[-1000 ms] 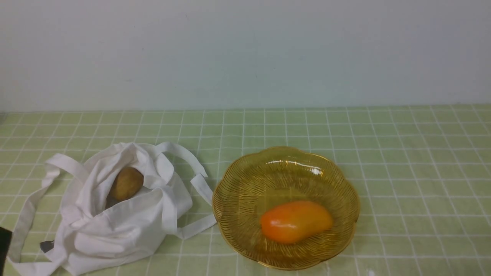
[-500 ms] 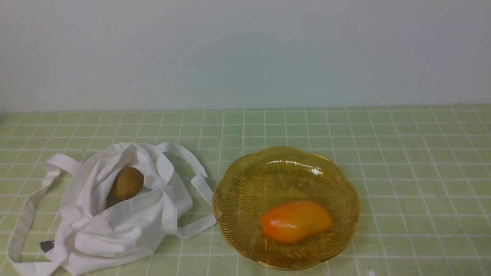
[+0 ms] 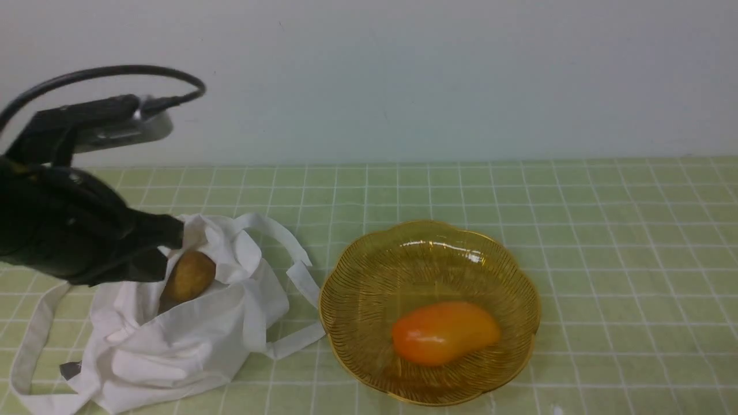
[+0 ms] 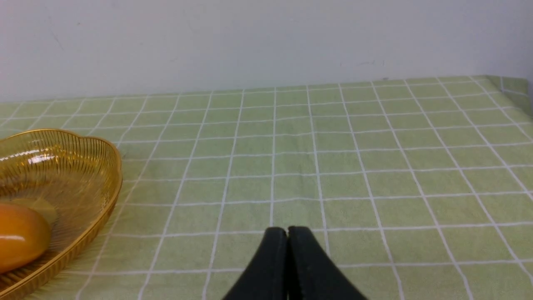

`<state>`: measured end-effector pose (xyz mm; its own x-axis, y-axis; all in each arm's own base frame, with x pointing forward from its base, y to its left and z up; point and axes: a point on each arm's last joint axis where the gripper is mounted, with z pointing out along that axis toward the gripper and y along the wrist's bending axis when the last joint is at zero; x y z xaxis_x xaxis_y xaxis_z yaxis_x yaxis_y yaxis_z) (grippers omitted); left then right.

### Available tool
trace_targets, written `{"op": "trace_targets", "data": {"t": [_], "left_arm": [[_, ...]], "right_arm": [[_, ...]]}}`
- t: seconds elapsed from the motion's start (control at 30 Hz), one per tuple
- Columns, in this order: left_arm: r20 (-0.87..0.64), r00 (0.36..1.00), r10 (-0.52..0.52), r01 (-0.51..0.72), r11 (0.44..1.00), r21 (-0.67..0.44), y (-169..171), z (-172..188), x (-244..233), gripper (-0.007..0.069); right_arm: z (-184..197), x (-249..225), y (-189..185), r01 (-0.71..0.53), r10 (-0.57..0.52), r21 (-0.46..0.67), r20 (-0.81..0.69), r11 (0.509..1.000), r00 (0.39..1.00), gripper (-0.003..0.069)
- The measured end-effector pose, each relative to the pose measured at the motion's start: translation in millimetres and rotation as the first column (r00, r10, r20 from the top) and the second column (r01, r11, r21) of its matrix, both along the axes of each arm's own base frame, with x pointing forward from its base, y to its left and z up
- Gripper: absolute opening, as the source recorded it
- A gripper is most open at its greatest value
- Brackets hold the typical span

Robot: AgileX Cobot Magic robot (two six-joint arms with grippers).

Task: Take the fruit out of the bag on the green coffee tablecloth and place them on the plate.
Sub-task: 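Reach into the cloth bag and grasp the kiwi with the left gripper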

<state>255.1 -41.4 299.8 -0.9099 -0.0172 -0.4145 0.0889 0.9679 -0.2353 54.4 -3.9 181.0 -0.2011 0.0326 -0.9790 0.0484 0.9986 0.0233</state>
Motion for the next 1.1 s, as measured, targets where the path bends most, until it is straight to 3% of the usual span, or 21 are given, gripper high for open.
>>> {"op": "trace_targets", "data": {"t": [0.2, 0.47, 0.57, 0.77, 0.93, 1.1], "left_arm": [[-0.09, 0.996, 0.003, 0.002, 0.999, 0.052, -0.4, -35.3, 47.8, -0.0008], [-0.148, 0.989, 0.012, 0.006, 0.993, 0.117, 2.4, -77.4, 76.3, -0.0005], [-0.144, 0.989, -0.017, 0.04, 0.987, 0.155, 4.0, -95.4, 86.5, 0.0044], [-0.12, 0.992, -0.026, 0.05, 0.978, 0.203, 7.3, -105.6, 93.8, 0.0246], [-0.058, 0.998, -0.004, 0.018, 0.971, 0.238, 10.4, -110.8, 102.9, 0.0506], [-0.016, 1.0, 0.003, 0.001, 0.973, 0.232, 9.9, -112.7, 108.0, 0.0593]], "right_arm": [[0.0, 0.0, 0.0, 0.0, 0.0, 0.0, 0.0, 1.0, 1.0, -0.001], [0.0, 0.0, 0.0, 0.0, 0.0, 0.0, 0.0, 1.0, 1.0, -0.001], [0.0, 0.0, 0.0, 0.0, 0.0, 0.0, 0.0, 1.0, 1.0, -0.001], [0.0, 0.0, 0.0, 0.0, 0.0, 0.0, 0.0, 1.0, 1.0, -0.001], [0.0, 0.0, 0.0, 0.0, 0.0, 0.0, 0.0, 1.0, 1.0, -0.001], [0.0, 0.0, 0.0, 0.0, 0.0, 0.0, 0.0, 1.0, 1.0, -0.001]]}}
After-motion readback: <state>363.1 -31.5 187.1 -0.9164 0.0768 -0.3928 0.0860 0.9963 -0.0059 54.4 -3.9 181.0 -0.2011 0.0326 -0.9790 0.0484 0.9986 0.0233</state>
